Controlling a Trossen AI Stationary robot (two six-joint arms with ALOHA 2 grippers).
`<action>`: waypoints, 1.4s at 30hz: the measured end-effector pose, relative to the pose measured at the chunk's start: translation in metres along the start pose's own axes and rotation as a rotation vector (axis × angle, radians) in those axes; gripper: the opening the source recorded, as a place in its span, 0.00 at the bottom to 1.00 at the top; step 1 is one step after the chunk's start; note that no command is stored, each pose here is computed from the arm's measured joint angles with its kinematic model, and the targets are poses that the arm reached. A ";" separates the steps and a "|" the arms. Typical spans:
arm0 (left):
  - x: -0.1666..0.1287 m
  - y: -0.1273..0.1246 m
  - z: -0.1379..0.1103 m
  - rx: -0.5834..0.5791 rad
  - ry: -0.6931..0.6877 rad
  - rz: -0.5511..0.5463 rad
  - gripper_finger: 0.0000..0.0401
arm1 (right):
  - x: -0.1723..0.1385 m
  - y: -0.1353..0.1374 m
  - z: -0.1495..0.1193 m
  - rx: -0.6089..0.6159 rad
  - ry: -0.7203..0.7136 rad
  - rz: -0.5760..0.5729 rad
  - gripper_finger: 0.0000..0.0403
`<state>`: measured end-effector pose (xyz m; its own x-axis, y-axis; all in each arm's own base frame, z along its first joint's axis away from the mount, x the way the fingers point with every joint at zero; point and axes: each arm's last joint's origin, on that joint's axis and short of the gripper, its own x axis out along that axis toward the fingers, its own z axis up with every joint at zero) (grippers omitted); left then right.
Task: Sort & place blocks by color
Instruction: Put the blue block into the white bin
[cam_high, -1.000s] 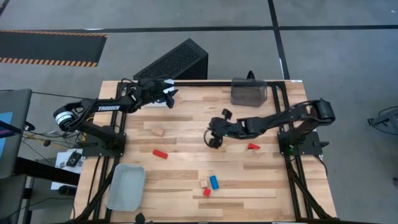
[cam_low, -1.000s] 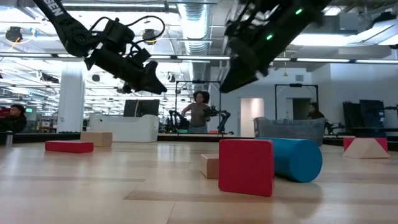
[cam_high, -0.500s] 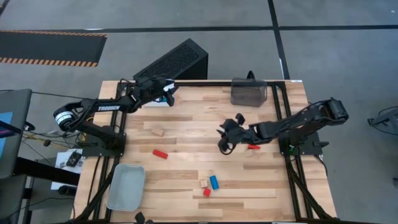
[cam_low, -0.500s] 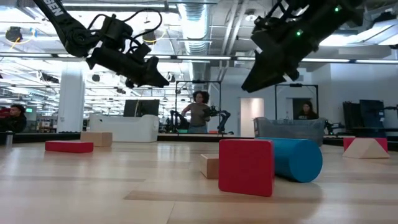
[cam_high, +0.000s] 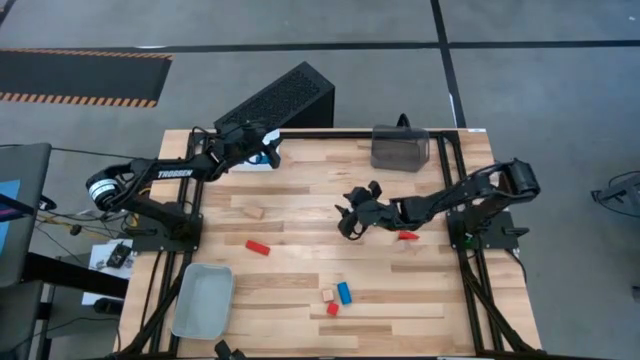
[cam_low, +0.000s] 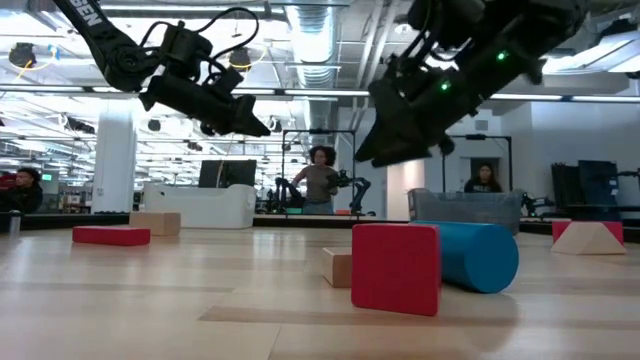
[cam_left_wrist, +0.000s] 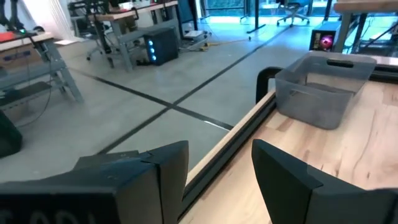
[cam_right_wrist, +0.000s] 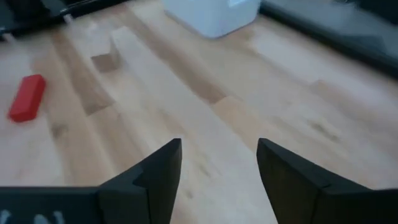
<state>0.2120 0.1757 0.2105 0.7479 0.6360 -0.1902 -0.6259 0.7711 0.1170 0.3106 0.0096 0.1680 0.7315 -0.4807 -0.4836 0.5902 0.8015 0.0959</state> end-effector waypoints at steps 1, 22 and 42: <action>0.000 0.000 0.001 -0.009 -0.006 0.000 0.42 | 0.002 0.001 -0.003 0.005 0.017 0.017 0.59; -0.012 -0.076 0.004 -0.147 0.023 -0.399 0.42 | -0.040 0.048 -0.034 -0.083 0.117 0.241 0.59; -0.082 -0.194 -0.005 0.115 0.065 -0.796 0.42 | -0.065 0.109 -0.090 0.012 0.164 0.445 0.60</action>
<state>0.2709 -0.0257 0.1984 0.9432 -0.1063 -0.3147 0.1191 0.9927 0.0216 0.2964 0.1602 0.1317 0.8510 -0.0284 -0.5243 0.2367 0.9121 0.3347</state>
